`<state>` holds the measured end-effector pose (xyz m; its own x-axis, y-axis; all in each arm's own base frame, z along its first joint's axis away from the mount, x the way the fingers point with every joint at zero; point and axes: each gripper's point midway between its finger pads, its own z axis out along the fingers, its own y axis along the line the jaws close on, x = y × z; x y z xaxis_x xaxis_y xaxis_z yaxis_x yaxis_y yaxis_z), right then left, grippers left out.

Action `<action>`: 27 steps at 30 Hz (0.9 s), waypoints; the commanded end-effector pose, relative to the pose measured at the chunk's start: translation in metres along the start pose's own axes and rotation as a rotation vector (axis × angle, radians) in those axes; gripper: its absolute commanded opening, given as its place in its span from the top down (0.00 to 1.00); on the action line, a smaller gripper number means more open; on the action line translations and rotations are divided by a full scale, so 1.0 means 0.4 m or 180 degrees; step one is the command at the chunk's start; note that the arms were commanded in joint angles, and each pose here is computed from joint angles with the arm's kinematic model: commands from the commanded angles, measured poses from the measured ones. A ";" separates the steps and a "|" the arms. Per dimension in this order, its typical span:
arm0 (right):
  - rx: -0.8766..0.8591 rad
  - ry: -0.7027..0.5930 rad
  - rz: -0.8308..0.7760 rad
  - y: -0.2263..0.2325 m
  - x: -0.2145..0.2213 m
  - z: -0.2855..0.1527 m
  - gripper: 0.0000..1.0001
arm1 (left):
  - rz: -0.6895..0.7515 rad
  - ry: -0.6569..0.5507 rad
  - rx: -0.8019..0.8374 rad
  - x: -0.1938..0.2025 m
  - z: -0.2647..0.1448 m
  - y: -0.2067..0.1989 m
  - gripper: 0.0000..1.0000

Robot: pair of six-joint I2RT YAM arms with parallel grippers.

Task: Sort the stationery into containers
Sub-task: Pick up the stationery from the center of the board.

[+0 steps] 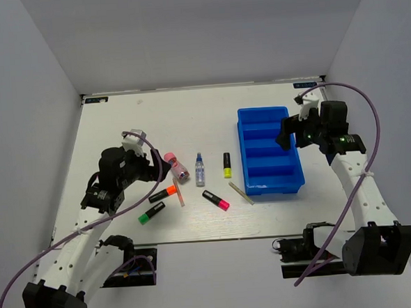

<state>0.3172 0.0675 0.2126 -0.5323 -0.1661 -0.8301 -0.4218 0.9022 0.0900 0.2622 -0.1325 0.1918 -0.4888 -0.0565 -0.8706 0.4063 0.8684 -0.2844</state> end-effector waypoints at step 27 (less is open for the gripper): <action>-0.0659 0.0240 0.0127 0.087 0.088 0.024 0.13 | -0.1575 0.0991 -0.2239 0.076 0.220 0.100 0.11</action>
<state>0.2889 0.0975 0.1706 -0.6150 -0.1727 -0.7693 -0.5385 0.8048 0.2498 0.3234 -0.1503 0.1147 -0.7805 -0.3157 -0.5396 -0.2348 0.9480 -0.2149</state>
